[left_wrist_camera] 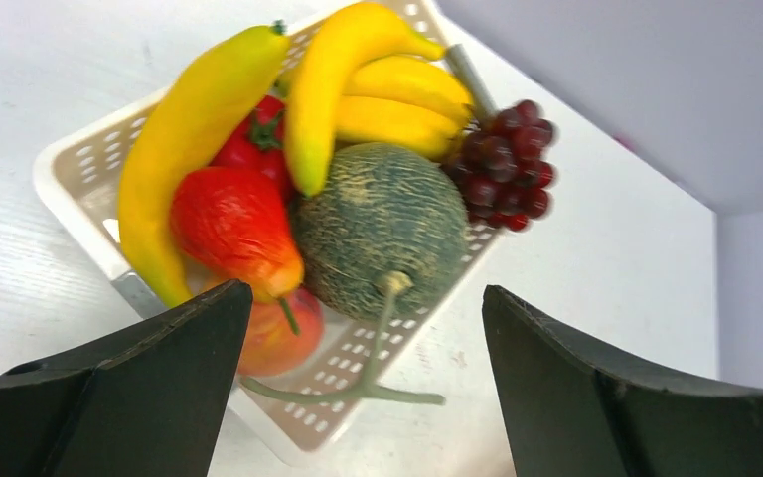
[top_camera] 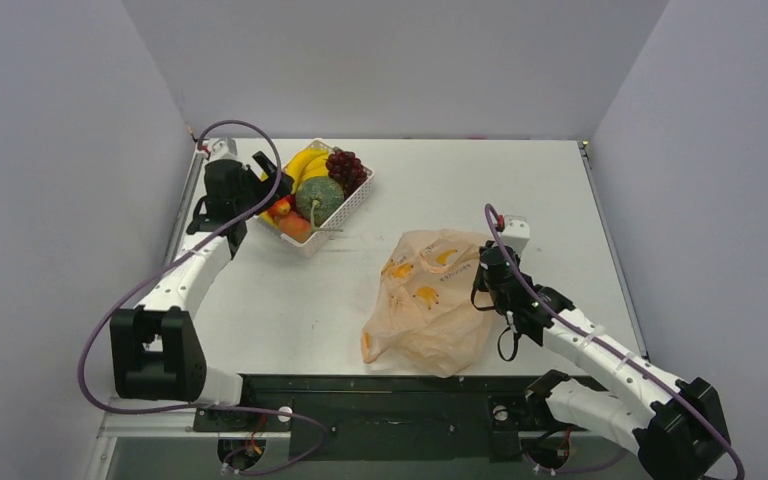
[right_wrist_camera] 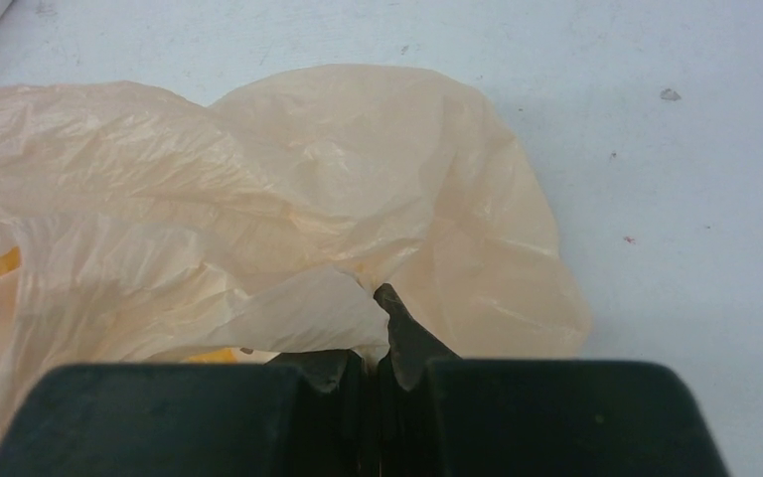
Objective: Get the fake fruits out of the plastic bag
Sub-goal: Place the fake fruit in the bin, then reset both arms
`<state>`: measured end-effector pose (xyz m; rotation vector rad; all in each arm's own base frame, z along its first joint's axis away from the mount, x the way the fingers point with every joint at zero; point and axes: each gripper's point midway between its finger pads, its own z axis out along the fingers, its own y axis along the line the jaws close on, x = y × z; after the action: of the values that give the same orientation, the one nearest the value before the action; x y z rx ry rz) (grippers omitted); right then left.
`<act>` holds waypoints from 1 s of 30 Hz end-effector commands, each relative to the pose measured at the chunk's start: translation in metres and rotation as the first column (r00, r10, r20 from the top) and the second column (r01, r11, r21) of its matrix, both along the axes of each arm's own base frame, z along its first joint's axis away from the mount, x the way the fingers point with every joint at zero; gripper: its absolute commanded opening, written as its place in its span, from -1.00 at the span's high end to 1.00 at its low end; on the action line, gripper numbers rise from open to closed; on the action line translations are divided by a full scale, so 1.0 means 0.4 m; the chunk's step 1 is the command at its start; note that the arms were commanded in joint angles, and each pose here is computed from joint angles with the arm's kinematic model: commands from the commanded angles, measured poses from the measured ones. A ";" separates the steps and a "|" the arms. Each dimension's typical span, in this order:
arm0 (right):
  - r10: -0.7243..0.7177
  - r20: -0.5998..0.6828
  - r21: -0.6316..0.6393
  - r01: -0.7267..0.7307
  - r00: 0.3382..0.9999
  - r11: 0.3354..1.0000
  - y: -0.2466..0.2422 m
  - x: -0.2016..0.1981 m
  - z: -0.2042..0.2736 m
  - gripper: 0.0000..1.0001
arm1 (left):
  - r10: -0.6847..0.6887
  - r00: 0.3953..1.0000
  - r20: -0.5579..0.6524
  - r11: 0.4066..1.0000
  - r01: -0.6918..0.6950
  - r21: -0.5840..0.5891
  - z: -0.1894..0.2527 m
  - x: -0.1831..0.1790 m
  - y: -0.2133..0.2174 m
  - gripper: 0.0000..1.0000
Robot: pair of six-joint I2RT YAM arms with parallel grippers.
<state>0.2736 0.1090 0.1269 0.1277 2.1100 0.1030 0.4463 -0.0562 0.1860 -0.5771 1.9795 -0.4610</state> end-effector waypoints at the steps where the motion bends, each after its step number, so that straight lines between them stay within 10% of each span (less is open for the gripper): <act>1: -0.069 0.018 0.002 0.069 0.997 0.998 -0.012 0.039 0.062 1.00 | -0.123 0.991 0.052 0.990 0.126 -0.058 0.087 -0.072 -0.053 -0.70; 12: -0.079 0.011 -0.024 0.079 0.997 0.997 -0.031 0.034 0.155 -0.29 | -0.351 0.932 0.087 0.936 0.352 -0.001 0.177 -0.303 -0.123 -0.71; 30: -0.142 0.338 0.103 0.114 0.931 0.988 -0.204 -0.159 0.502 -0.85 | -0.339 0.824 0.453 0.941 0.289 0.178 0.560 -0.490 -0.083 -0.77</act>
<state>0.2333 0.0590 0.2973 0.2247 1.8397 0.1686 0.2615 -0.0946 0.3687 -0.0800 1.7165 -0.6676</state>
